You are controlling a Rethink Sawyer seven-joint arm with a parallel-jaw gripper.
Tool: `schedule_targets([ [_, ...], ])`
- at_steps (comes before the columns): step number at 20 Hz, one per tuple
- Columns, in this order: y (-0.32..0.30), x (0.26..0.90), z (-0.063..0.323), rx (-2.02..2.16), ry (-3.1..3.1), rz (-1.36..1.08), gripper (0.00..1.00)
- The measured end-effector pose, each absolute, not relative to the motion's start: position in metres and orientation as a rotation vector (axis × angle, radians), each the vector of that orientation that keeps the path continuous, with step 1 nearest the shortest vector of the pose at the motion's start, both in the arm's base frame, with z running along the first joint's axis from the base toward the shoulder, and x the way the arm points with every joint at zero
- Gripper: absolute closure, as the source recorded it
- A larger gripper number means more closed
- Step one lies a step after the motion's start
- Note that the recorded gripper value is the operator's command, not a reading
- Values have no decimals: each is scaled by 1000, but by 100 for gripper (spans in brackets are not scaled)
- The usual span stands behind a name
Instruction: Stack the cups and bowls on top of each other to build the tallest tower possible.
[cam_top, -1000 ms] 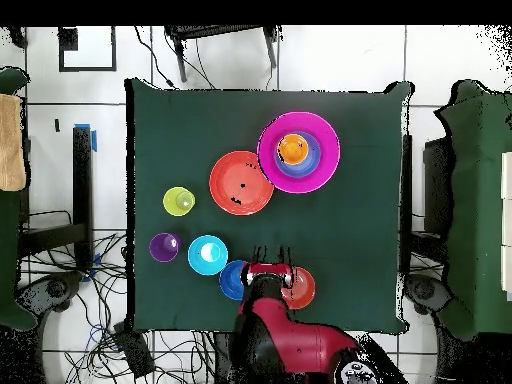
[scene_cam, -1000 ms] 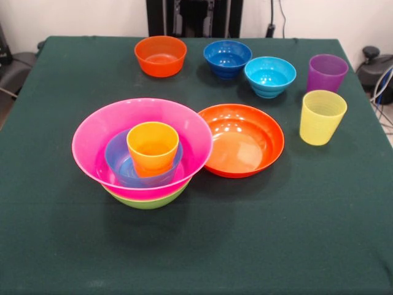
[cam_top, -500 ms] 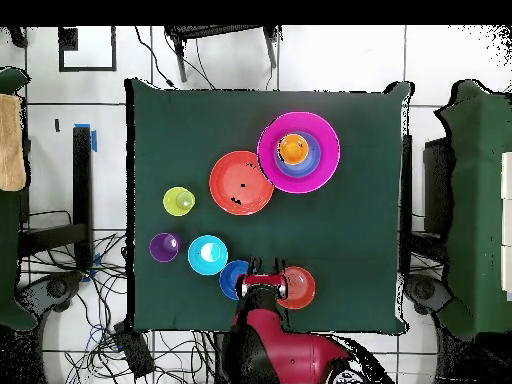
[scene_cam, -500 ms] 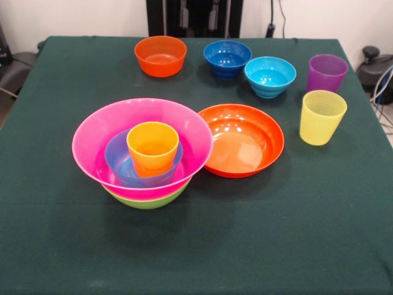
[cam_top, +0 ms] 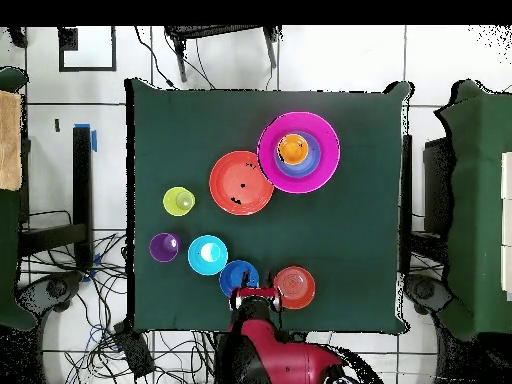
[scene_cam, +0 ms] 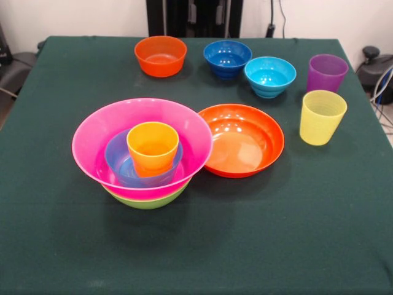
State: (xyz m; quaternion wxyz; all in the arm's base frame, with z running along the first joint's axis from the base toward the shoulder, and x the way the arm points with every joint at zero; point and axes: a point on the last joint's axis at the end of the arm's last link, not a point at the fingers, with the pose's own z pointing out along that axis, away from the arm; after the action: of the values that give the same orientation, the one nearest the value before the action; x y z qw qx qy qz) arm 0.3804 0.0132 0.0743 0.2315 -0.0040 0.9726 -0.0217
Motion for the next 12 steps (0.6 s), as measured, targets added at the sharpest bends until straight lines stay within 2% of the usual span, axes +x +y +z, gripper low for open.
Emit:
schedule_targets([
  [12, 21, 350, 53, 19, 2808, -7, 0],
])
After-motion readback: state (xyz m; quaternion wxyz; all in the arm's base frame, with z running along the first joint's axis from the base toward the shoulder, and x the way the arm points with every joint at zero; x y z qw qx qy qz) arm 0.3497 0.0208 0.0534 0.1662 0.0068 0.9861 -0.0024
